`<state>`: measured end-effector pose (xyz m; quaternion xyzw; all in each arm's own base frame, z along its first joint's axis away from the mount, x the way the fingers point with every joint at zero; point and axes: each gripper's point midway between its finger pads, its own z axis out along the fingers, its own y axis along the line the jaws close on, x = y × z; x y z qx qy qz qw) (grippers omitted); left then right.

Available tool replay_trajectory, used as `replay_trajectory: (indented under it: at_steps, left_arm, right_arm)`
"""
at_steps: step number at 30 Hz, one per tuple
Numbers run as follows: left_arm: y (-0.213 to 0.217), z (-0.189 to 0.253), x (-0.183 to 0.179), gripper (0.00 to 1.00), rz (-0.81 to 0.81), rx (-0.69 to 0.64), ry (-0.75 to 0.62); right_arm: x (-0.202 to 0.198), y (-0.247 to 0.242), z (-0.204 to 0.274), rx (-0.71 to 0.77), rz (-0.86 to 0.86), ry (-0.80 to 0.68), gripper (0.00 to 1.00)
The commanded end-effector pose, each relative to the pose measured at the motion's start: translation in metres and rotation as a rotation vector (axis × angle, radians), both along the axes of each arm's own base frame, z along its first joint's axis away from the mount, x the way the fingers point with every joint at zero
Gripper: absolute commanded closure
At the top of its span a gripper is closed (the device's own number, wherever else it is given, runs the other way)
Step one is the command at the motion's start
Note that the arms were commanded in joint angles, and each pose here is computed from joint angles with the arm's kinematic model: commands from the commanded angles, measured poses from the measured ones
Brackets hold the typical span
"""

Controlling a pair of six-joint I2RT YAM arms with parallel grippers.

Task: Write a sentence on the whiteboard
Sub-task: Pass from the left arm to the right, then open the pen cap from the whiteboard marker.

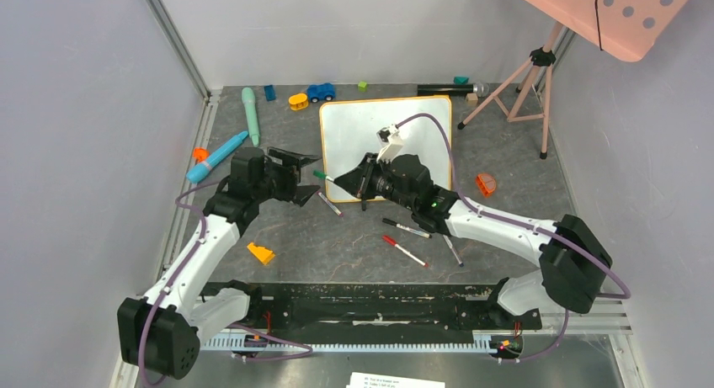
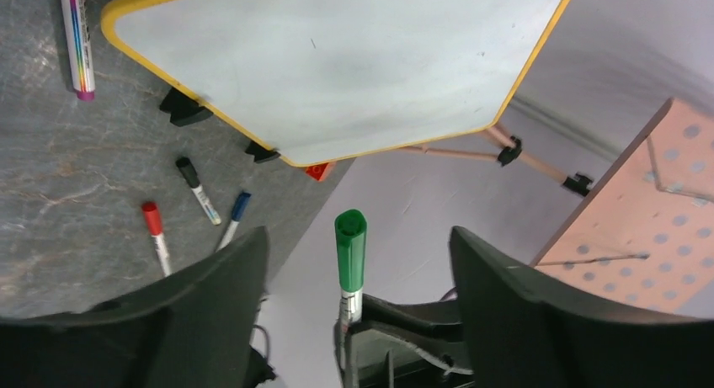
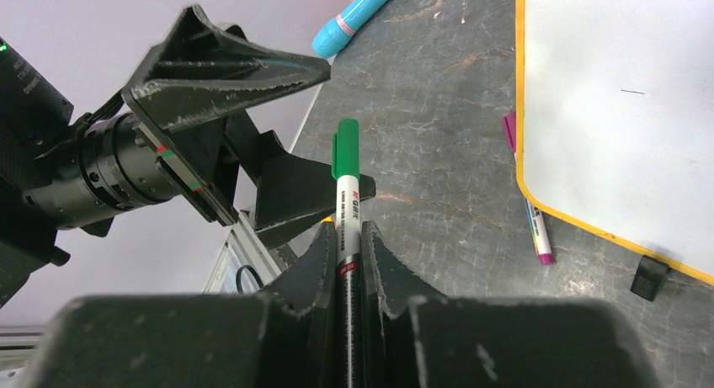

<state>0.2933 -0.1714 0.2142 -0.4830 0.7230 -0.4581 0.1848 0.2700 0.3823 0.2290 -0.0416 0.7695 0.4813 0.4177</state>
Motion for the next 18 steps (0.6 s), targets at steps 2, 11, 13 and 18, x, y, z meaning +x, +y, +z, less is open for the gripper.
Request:
replay_trajectory:
  at_steps: [2,11,13,18]
  left_arm:
    - [-0.007,0.029,0.004,0.04,-0.155,0.031,-0.204]
    - [-0.041,0.057,-0.010,0.04,-0.516,-0.038,-0.484]
    - [-0.050,0.062,-0.017,0.08,-0.566,-0.105,-0.509]
    - [-0.060,0.071,-0.032,0.12,-0.646,-0.194,-0.586]
  right_arm:
    - [-0.001,-0.017,0.031,-0.014,-0.004,-0.079,1.00]
    - [-0.018,-0.064,0.020,-0.058,0.164,-0.042,1.00]
    - [-0.026,-0.064,0.029,-0.036,0.216,-0.075,1.00]
    - [-0.036,-0.059,0.045,-0.003,0.291,-0.124,1.00]
